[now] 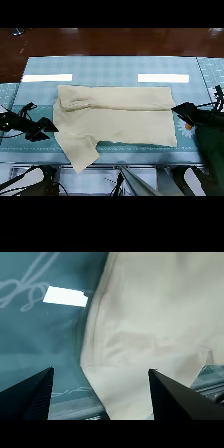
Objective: Fold the shirts.
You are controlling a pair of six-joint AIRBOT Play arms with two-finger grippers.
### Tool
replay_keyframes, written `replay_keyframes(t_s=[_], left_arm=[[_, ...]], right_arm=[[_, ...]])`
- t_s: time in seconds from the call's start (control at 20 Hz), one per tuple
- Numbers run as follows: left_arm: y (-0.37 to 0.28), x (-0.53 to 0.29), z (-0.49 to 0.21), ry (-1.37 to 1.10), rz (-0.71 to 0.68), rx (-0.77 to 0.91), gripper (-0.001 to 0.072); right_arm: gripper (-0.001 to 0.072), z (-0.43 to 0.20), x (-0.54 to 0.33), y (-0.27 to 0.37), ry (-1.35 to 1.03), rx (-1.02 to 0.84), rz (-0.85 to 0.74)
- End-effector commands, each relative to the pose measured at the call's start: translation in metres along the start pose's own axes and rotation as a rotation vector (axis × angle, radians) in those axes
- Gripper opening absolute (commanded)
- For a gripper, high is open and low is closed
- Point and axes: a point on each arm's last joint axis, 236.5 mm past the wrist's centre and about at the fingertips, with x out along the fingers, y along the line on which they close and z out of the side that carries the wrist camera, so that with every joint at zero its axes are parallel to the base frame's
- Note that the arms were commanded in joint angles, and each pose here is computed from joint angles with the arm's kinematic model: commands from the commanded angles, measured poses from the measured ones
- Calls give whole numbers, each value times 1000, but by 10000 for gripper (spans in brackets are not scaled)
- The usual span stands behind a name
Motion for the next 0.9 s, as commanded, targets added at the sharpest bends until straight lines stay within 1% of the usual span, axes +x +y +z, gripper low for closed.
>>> replay_keyframes(t_s=[0.0,0.2,0.35,0.55,0.6,0.65,0.7,0.75,0.85], left_arm=[[-6,18,-18,57,-16,10,705],[-9,35,-35,108,-14,20,705],[-22,44,-38,120,-5,77,705],[-33,63,-44,133,57,181,701],[-34,68,-43,124,72,186,682],[-35,71,-40,109,82,188,437],[-37,72,-39,99,87,198,55],[-37,73,-38,96,89,203,18],[-37,73,-37,93,89,202,18]], right_arm=[[626,0,0,5,-25,6,30],[626,0,0,5,-25,5,29],[626,5,0,3,-48,6,22],[626,26,-3,-14,-136,46,-48],[626,27,-4,-23,-142,57,-87],[626,26,-6,-36,-141,68,-140],[626,24,-11,-54,-133,99,-199],[626,19,-18,-74,-117,128,-259],[625,-7,-39,-117,-29,185,-397]])
